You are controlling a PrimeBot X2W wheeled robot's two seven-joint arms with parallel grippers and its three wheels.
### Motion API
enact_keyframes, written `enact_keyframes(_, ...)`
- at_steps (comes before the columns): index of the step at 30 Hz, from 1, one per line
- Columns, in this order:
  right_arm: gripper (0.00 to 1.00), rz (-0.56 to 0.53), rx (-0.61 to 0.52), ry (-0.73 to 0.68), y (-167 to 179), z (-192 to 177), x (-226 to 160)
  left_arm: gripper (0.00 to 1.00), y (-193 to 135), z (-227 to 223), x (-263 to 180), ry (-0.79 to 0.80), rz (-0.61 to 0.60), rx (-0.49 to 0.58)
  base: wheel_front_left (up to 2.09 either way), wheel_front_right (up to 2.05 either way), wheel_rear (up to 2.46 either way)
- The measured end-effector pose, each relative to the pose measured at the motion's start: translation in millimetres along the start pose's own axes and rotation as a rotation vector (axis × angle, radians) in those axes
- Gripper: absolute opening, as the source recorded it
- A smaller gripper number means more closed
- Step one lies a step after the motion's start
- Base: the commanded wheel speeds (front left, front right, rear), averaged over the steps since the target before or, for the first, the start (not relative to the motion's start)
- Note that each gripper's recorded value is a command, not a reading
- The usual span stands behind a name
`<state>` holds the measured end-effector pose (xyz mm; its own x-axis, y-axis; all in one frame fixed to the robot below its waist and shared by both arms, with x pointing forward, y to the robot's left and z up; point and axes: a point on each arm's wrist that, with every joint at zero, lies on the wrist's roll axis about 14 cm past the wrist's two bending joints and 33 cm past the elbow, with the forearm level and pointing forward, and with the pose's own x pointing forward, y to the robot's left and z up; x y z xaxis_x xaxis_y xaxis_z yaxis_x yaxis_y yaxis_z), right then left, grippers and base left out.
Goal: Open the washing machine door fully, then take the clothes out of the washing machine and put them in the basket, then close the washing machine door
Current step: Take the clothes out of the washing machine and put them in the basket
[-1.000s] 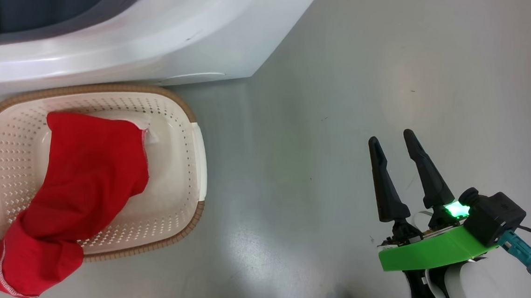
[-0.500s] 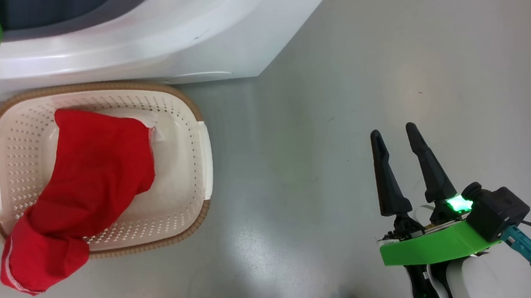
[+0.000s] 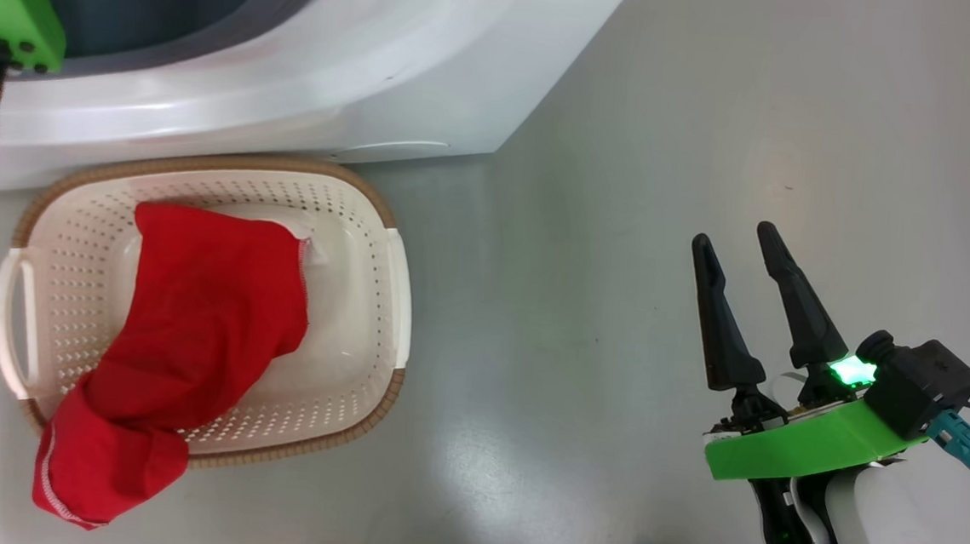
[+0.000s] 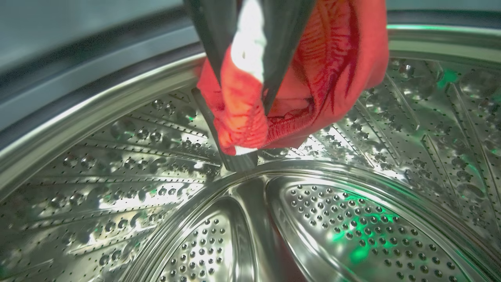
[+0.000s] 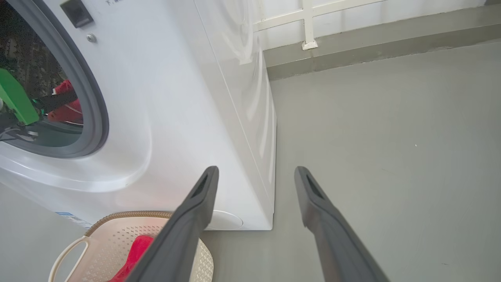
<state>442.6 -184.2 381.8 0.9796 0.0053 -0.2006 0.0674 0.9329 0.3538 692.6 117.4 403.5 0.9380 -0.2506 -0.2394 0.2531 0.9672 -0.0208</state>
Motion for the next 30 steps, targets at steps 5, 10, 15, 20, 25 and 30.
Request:
enact_keyframes(5, 1.0, 0.013, -0.001, -0.005, 4.6, 1.7, 0.8, 0.0, -1.6, 35.2, -8.2, -0.133, -0.009, -0.066, 0.0, 0.0, 0.0)
enact_keyframes(10, 1.0, 0.02, -0.005, -0.019, 7.2, 6.4, 2.2, 0.0, -5.5, 42.5, -31.6, -0.214, -0.01, -0.144, 0.0, 0.0, 0.0)
enact_keyframes(15, 1.0, 0.036, -0.01, -0.028, 12.8, 9.8, 2.7, 0.0, -8.7, 46.4, -52.9, -0.266, -0.006, -0.191, 0.0, 0.0, 0.0)
enact_keyframes(20, 1.0, 0.043, -0.01, -0.018, 16.3, 7.0, -3.1, 0.0, -5.6, 52.7, -80.8, -0.325, 0.017, -0.229, 0.0, 0.0, 0.0)
enact_keyframes(25, 1.0, 0.051, -0.013, -0.029, 19.2, 11.4, -4.6, 0.0, -2.0, 58.5, -111.3, -0.383, 0.044, -0.259, 0.0, 0.0, 0.0)
enact_keyframes(30, 1.0, 0.066, -0.029, -0.018, 24.1, 8.0, -7.6, 0.0, -2.0, 58.2, -139.6, -0.415, 0.057, -0.249, 0.0, 0.0, 0.0)
